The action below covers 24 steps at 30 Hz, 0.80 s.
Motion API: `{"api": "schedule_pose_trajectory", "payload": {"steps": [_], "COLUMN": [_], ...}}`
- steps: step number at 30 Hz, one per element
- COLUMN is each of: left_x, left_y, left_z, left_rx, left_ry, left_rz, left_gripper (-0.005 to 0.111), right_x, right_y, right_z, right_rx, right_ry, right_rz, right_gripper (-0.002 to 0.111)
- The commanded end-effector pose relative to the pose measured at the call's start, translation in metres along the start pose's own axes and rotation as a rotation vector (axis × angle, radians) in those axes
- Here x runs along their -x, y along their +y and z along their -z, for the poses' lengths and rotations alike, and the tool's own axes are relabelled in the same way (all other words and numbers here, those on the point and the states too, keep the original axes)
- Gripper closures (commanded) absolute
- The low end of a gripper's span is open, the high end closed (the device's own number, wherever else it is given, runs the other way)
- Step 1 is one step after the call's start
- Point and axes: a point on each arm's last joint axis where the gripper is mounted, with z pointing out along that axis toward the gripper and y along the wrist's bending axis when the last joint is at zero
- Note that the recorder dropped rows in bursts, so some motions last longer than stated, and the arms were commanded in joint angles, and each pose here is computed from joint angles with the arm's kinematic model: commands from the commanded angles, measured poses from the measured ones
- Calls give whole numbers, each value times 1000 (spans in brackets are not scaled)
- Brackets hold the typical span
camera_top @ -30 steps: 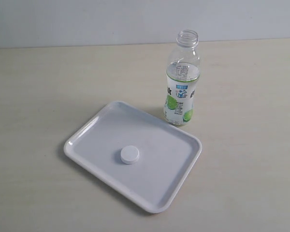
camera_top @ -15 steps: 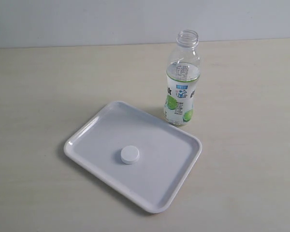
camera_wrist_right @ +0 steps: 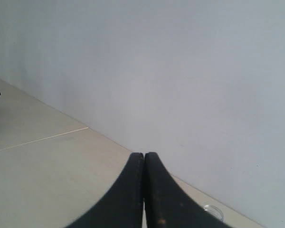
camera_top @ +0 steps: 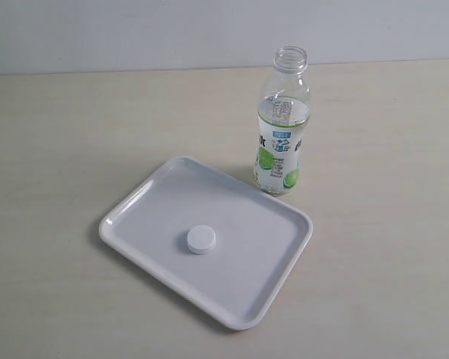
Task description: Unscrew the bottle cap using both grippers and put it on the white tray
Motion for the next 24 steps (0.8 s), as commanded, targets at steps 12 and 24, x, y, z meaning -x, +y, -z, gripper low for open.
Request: {"api": "schedule_pose_trajectory", "payload": {"steps": [12, 24], "left_x": [0, 0], "left_y": [0, 0], "left_z": [0, 0], "left_rx": [-2, -2], "left_ry": [-11, -11], "left_rz": [15, 15], "left_gripper": [107, 107], "right_x": [-1, -48], "right_y": [0, -40], "right_z": [1, 52], "right_rx": [-3, -747], "right_ry": [-2, 64], "right_rz": [8, -64], "right_gripper": [108, 108]}}
